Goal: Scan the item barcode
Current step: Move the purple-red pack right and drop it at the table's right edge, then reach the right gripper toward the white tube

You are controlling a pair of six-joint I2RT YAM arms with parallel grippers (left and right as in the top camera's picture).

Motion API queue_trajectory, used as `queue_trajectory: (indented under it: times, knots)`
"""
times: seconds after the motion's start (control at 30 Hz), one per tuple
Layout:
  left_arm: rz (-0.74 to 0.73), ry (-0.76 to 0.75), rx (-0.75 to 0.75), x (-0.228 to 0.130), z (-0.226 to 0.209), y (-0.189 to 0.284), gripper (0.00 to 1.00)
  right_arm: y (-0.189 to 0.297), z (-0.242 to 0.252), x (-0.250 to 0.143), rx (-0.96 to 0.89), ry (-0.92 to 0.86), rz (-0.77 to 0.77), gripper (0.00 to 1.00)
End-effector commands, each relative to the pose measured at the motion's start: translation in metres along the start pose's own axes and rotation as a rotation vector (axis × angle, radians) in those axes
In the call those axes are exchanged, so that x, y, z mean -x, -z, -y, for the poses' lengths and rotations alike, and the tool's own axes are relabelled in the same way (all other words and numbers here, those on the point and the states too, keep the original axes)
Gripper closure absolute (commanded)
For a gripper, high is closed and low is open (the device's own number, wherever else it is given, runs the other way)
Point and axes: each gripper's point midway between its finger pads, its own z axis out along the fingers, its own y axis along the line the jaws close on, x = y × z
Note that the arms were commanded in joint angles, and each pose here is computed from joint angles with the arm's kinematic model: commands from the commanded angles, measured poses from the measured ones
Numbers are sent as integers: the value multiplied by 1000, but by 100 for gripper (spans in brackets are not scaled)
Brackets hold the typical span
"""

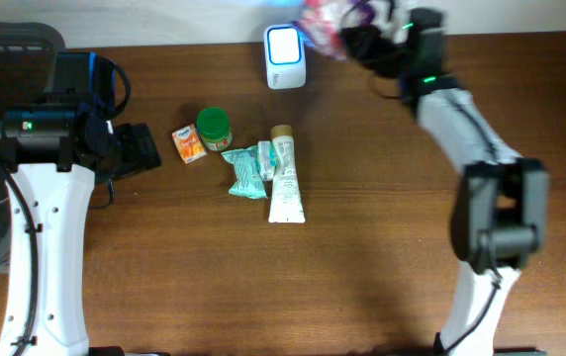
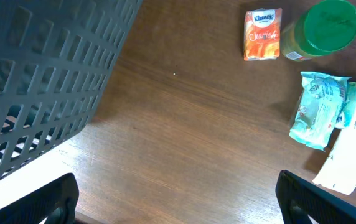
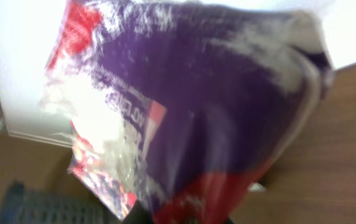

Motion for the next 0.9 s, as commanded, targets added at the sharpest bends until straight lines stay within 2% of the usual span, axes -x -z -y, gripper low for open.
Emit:
queue_trajectory:
  times: [0.0,0.07,0.1,0.17,0.23,0.3,0.33,0.37,0.4,0.47,0.53,0.6,0.63,0.7,0.8,0.87]
  knots:
    - [11,19,-1,1,-2,3,1,93,51,67,-174,-134,85,96]
    - [11,18,-1,1,-2,3,1,157,137,70,-395,-352,89,96]
    - [11,19,-1,1,-2,3,1,223,198,69,-577,-456,113,96]
    - [11,19,-1,1,-2,3,1,298,249,66,-735,-359,82,96]
    - [11,19,-1,1,-2,3,1,354,285,56,-881,-413,103,96]
    - [10,18,-1,1,-2,3,1,385,306,50,-920,-474,135,13]
    - [11,19,-1,1,-2,3,1,385,309,45,-919,-492,122,1]
    - [11,18,-1,1,-2,3,1,373,301,42,-870,-492,90,1]
    - [10,18,-1,1,-2,3,1,352,280,41,-721,-435,31,1]
    - [11,19,-1,1,-2,3,1,337,245,48,-539,-428,24,1]
    - [11,19,-1,1,-2,3,1,325,181,58,-321,-309,0,1]
    - [11,19,-1,1,-2,3,1,306,123,46,-209,-143,-84,1]
    - [11,19,-1,1,-2,3,1,287,96,29,-175,-59,-158,1]
    - [11,19,-1,1,-2,3,1,230,50,-35,-92,121,-410,1]
    - [11,19,-1,1,-2,3,1,175,31,-109,-152,247,-661,1]
    - [11,19,-1,1,-2,3,1,128,16,-178,-131,347,-845,1]
